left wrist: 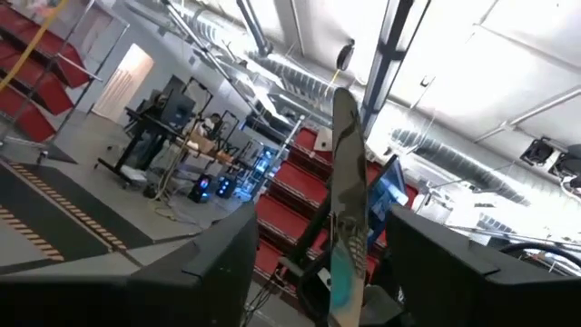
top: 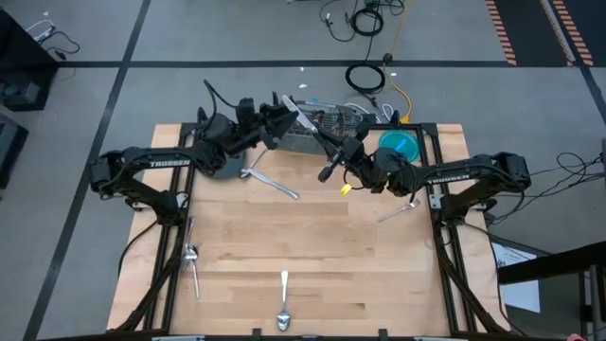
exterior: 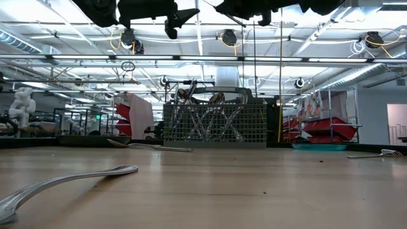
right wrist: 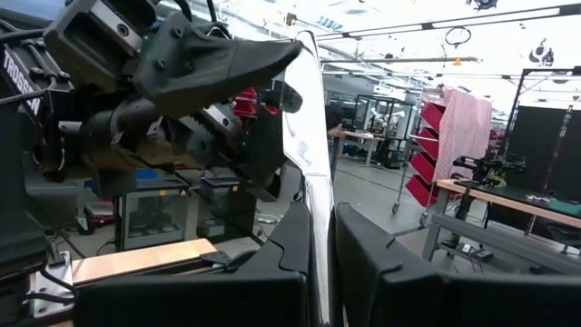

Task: Sort silverware
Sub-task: Put the knife into the silverware basket

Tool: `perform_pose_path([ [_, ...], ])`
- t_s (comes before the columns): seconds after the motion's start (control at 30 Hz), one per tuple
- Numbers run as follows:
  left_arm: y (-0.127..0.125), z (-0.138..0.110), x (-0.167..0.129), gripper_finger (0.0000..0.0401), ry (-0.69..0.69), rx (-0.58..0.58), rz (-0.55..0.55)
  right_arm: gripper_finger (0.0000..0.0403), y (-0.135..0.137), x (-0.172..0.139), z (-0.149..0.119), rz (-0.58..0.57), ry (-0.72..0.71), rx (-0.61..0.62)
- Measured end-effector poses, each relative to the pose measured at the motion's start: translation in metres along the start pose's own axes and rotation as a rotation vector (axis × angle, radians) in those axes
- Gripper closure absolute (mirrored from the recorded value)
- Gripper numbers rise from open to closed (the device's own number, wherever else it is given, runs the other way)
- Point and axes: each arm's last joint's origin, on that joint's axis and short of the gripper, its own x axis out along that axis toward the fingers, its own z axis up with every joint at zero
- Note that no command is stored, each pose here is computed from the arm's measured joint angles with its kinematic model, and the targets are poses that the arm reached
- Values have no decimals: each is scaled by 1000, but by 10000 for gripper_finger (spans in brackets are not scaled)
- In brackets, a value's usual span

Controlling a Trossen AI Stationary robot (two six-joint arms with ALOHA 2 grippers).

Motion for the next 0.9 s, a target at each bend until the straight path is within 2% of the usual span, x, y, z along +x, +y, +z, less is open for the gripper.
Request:
perform_pose_path([
  [0.1, 2, -4, 2, 208, 11, 5, 8, 389, 0, 0, 0, -1, 0, 0],
  [0.27, 4, -6, 3, 362, 14, 21, 15, 389, 0, 0, -1, -13, 10, -8],
  [0.3, 4, -6, 3, 380, 16, 34, 23, 398, 0, 0, 0, -7, 2, -5],
  [0.43, 6, -7, 3, 394, 3, 87, 62, 397, 0, 0, 1, -1, -6, -8],
  [0.57, 4, -1, 4, 396, -26, 122, 47, 398, -2, 1, 0, -14, 1, -12],
  [0.63, 3, 0, 6, 397, -20, 186, 52, 401, -2, 1, -1, -26, 14, -32],
  [0.7, 3, 6, 6, 398, -6, 281, 69, 386, -2, 0, -1, -58, 24, -65],
  [0.77, 4, 15, 5, 398, 30, 391, 123, 366, -2, -2, 0, -86, 30, -75],
  [0.9, 18, 19, -2, 399, 114, 566, 335, 327, 0, -8, 7, -107, 28, -82],
])
